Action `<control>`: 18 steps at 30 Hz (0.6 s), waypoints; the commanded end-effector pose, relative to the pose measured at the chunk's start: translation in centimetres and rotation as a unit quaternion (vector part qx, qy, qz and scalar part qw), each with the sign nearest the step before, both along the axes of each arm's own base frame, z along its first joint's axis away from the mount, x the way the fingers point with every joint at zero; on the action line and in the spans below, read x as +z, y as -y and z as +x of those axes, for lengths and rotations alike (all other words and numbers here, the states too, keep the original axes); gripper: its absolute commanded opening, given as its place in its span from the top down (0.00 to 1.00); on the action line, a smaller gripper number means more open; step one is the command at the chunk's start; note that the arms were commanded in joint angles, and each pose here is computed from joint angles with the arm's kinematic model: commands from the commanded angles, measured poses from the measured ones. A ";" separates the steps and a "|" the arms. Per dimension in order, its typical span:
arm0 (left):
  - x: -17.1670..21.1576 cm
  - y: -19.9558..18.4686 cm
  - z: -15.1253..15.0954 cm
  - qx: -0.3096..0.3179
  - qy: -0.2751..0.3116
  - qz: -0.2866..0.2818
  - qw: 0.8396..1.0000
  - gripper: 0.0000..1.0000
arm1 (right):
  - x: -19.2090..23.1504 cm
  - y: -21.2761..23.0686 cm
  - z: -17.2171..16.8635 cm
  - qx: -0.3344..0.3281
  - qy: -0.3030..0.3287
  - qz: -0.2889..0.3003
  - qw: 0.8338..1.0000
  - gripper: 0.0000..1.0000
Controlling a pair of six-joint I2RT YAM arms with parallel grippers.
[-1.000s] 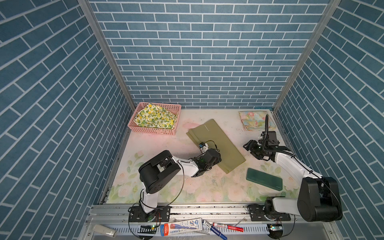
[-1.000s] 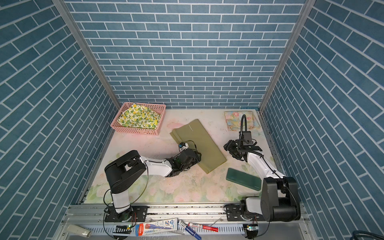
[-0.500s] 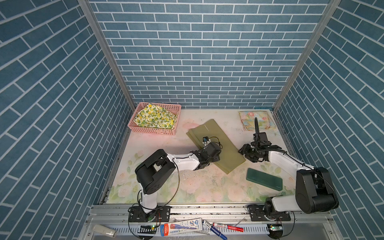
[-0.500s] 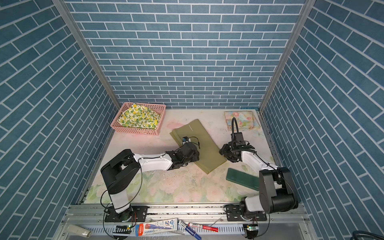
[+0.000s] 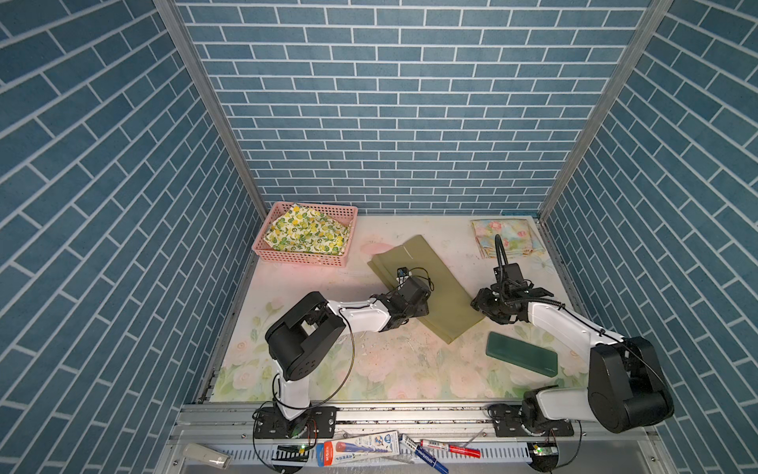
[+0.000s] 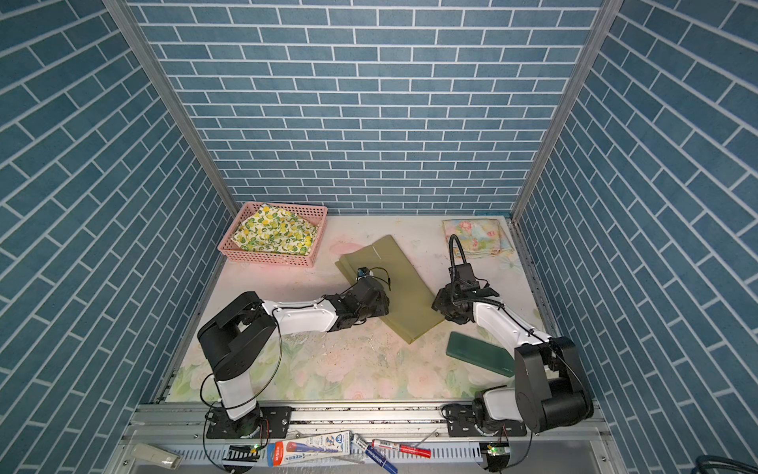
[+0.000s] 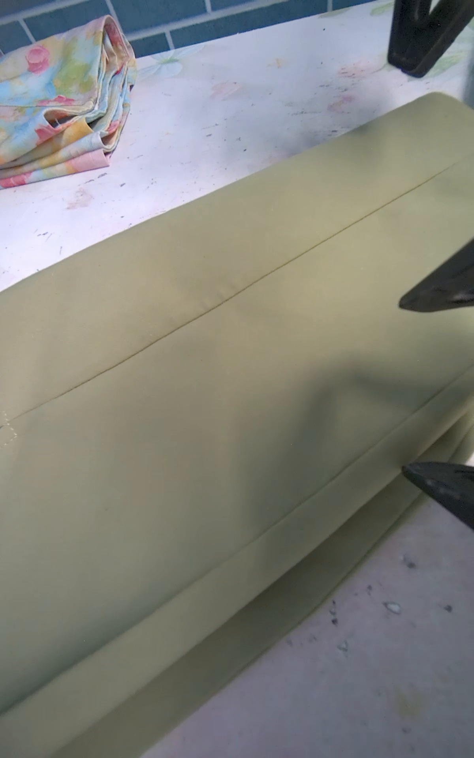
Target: Fold and stack the skirts
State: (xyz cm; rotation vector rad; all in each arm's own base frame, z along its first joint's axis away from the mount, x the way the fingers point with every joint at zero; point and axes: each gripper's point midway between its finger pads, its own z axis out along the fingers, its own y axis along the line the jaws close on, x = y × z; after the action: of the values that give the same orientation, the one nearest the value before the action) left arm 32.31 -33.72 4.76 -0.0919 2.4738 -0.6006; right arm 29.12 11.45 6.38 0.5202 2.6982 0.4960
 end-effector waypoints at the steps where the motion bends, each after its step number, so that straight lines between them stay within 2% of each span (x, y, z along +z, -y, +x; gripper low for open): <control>1: -0.7 -0.5 -0.2 -0.007 -0.005 0.002 1.000 0.41 | -1.4 0.3 -1.1 -0.011 -0.026 -0.009 1.000 0.41; 14: -0.6 -1.6 -0.2 0.007 -0.003 -0.014 1.000 0.41 | -3.7 -0.8 -1.3 -0.002 -0.051 -0.002 0.999 0.43; 16: -0.6 -1.8 -0.2 0.010 -0.003 -0.017 1.000 0.41 | -4.2 -0.8 -1.2 -0.001 -0.055 -0.005 0.998 0.49; 18: -0.4 -2.0 -0.2 0.013 0.000 -0.019 1.000 0.41 | -4.5 -0.8 -1.0 -0.001 -0.056 -0.010 0.998 0.59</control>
State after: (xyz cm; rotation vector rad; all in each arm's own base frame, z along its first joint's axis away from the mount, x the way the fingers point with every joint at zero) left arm 31.94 -32.18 3.37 -0.1195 2.4838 -0.6133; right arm 28.48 12.23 3.02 0.5392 2.7883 0.4674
